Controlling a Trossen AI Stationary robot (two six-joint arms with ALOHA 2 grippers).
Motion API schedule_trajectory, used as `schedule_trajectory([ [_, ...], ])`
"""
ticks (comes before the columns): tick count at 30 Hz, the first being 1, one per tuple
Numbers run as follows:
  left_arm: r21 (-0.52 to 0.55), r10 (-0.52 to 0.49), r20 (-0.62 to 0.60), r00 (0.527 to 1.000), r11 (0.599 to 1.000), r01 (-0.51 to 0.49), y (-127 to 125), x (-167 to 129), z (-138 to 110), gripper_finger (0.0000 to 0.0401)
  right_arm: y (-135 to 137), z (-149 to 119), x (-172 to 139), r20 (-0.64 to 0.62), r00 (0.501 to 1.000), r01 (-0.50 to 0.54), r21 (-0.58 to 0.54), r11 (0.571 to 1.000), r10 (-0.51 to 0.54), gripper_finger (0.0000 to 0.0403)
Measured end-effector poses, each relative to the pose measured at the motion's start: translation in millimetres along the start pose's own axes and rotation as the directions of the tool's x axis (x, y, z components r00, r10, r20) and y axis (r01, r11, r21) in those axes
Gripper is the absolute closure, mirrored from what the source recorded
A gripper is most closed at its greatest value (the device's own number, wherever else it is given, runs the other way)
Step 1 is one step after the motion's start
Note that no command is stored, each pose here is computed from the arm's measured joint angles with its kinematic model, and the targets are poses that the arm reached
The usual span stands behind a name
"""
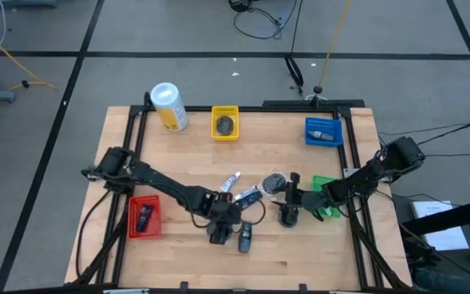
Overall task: Pick & Place Travel size toiletries
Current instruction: Put the hairbrush into the yellow bin
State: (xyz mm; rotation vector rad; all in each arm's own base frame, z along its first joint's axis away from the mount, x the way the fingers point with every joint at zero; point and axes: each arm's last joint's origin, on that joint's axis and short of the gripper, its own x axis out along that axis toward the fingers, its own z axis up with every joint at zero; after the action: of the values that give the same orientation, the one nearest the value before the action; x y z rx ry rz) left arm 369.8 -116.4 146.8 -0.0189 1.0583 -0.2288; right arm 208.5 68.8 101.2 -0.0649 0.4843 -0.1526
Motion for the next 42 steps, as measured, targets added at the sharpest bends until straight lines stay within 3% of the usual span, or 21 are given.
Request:
schedule_trajectory([
  [4,-0.036,-0.082,-0.029,0.996,0.996,0.081,8.3,12.9,-2.8,0.0125,0.0,0.0,0.0,0.0,1.0,0.001,-0.001,1.0,-0.001,0.0216],
  [8,-0.049,-0.136,-0.031,0.99,0.99,0.134,14.2,13.9,-1.7,0.0163,0.0,0.0,0.0,0.0,1.0,0.002,-0.005,1.0,-0.002,0.0216],
  [15,-0.002,-0.228,-0.055,0.972,0.974,0.228,13.7,10.6,-3.0,0.0271,0.0,0.0,0.0,0.0,1.0,0.001,-0.001,1.0,-0.001,0.0216],
  [21,-0.01,-0.227,-0.125,0.966,0.974,0.228,14.3,6.8,-8.1,0.0381,0.0,0.0,0.0,0.0,1.0,0.002,0.0,1.0,-0.002,0.0216],
  [26,-0.016,-0.142,-0.15,0.978,0.99,0.142,15.2,-18.4,-7.7,0.0391,0.0,0.1,0.0,0.001,1.0,0.002,0.0,1.0,-0.002,0.0216],
  [29,0.044,-0.015,-0.086,0.996,0.999,0.019,16.0,-51.2,-0.7,0.0398,-0.1,0.0,0.0,0.001,1.0,0.002,0.0,1.0,-0.002,0.0216],
  [31,0.099,0.119,-0.006,0.993,0.988,-0.118,18.3,-74.8,5.1,0.0397,0.0,0.0,0.0,0.0,1.0,0.002,0.0,1.0,-0.002,0.0216],
  [34,0.194,0.38,0.108,0.919,0.898,-0.394,26.8,-105.3,12.0,0.0395,0.0,0.2,0.0,0.002,1.0,0.002,0.001,1.0,-0.002,0.0216],
  [37,0.289,0.626,0.167,0.762,0.708,-0.645,45.7,-120.9,18.2,0.0399,0.1,0.6,0.0,0.006,1.0,0.001,0.004,1.0,-0.001,0.0216],
  [39,0.269,0.75,0.182,0.636,0.584,-0.766,67.3,-128.6,23.9,0.0396,0.0,0.6,0.0,0.006,1.0,0.001,0.014,1.0,-0.001,0.0216],
  [41,0.175,0.815,0.191,0.547,0.52,-0.836,96.3,-137.8,30.0,0.0396,0.0,0.6,0.0,0.006,1.0,0.001,0.022,1.0,-0.001,0.0216],
  [42,0.143,0.821,0.19,0.539,0.52,-0.842,112.2,-141.8,31.0,0.0398,0.0,0.6,0.0,0.006,1.0,0.001,0.022,1.0,-0.001,0.0216],
])
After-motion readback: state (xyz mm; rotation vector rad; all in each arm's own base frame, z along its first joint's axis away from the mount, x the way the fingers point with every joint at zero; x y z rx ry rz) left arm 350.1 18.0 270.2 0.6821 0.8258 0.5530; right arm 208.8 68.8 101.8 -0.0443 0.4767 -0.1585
